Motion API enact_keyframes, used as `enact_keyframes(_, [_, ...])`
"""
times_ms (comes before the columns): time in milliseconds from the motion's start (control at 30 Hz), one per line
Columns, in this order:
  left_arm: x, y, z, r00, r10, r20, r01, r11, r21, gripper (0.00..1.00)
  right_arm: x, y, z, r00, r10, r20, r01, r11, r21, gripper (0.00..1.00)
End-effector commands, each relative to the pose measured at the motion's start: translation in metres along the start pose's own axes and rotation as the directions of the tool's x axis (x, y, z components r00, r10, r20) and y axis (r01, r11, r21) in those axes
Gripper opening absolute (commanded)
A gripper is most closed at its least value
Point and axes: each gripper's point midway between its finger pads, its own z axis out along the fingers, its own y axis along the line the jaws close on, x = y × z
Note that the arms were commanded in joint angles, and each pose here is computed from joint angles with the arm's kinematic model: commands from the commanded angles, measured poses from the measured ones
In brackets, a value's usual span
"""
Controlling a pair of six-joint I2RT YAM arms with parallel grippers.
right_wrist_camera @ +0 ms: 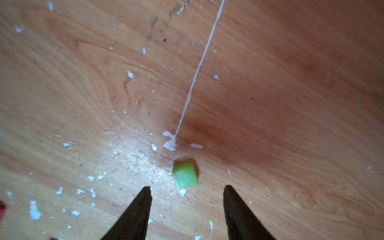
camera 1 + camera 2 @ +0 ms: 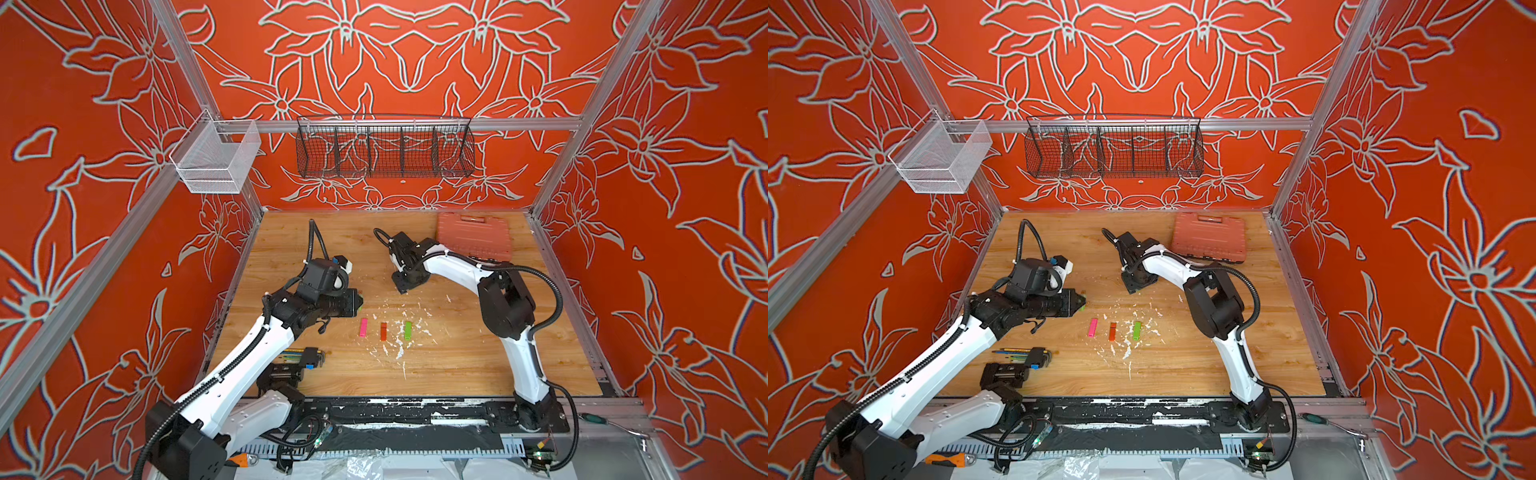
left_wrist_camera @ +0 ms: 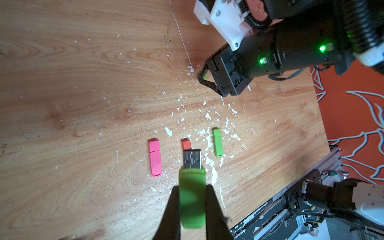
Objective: Close the usb drive cover
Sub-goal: Pick up the cover from the center of the board.
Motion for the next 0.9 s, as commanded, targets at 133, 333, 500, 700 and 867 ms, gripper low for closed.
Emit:
enact_keyframes(133, [-0.005,-0.006,0.007,1.000,0.016,-0.006,-0.015,0.999,0.035,0.11,0.008,-0.008,0.006,0.974,-0.201,-0.101,0.205,0.979,0.026,0.56])
enact_keyframes(333, [-0.006,-0.007,0.013,1.000,0.017,-0.025,-0.016,0.999,0.040,0.11,0.001,0.001,0.013,0.975,-0.206,-0.086,0.203,0.979,-0.033,0.53])
enact_keyframes(500, [-0.008,-0.008,0.014,1.000,0.015,-0.026,-0.014,0.999,0.044,0.11,0.003,0.001,0.019,0.971,-0.217,-0.103,0.214,0.976,-0.035,0.52])
enact_keyframes(700, [-0.010,-0.008,0.017,0.999,0.019,-0.029,-0.018,0.999,0.041,0.11,0.003,0.005,0.025,0.970,-0.221,-0.099,0.217,0.975,-0.055,0.49])
enact_keyframes(867, [-0.009,-0.007,0.018,0.999,0.021,-0.037,-0.019,0.999,0.041,0.11,0.001,0.006,0.029,0.970,-0.223,-0.099,0.218,0.974,-0.057,0.44])
